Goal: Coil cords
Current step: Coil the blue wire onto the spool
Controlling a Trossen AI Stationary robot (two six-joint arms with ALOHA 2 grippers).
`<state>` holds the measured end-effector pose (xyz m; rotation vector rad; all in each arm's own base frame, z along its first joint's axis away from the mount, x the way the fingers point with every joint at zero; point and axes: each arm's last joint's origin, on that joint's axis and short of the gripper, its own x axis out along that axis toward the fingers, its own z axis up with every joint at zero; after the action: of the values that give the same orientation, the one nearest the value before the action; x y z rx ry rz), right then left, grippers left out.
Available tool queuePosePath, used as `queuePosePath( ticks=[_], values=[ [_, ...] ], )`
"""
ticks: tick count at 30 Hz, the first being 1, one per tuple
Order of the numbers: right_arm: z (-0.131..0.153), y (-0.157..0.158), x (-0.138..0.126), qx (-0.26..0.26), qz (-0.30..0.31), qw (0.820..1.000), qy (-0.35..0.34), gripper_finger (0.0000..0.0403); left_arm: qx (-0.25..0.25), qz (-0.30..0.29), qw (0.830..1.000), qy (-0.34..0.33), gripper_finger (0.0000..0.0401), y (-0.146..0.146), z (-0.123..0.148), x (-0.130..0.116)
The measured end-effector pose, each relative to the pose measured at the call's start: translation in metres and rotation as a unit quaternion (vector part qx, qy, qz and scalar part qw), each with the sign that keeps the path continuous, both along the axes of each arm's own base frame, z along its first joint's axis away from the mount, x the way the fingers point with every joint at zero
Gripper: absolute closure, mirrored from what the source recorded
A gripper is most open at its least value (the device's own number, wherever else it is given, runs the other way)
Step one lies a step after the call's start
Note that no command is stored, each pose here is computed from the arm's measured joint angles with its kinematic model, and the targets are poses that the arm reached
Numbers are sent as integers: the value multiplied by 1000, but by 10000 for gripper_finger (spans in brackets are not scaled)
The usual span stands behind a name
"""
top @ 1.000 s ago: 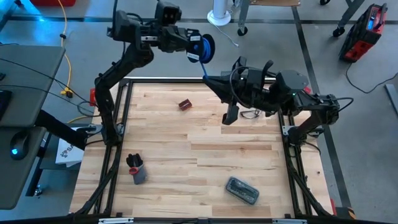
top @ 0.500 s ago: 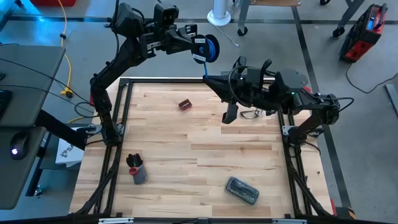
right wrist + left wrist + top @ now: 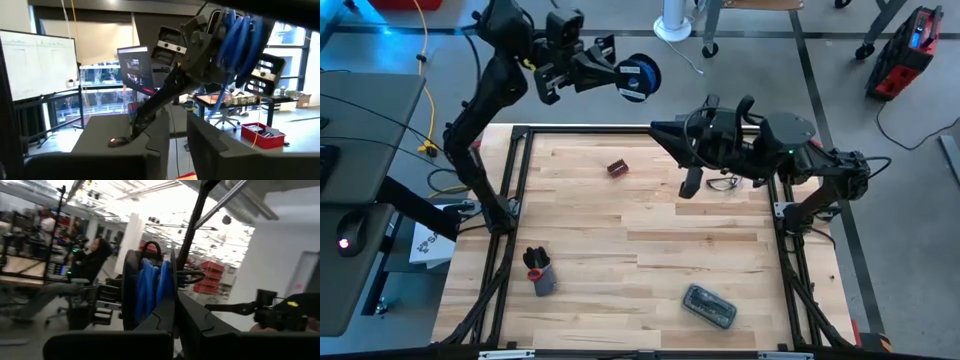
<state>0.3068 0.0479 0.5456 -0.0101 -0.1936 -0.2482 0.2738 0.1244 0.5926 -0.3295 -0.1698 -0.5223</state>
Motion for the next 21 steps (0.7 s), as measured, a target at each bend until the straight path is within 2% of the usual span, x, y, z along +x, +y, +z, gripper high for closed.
queuePosePath(
  ticks=[6,13,21],
  values=[
    [-1,-3,1,-1,-4,1000,7,314,14,21,1000,14,398,-7,2,-13],
    [-5,-5,2,-4,-9,1000,25,312,34,61,997,28,398,-15,2,-29],
    [-6,-8,-3,-18,-32,998,51,312,58,154,984,62,398,-21,0,-54]
  ],
)
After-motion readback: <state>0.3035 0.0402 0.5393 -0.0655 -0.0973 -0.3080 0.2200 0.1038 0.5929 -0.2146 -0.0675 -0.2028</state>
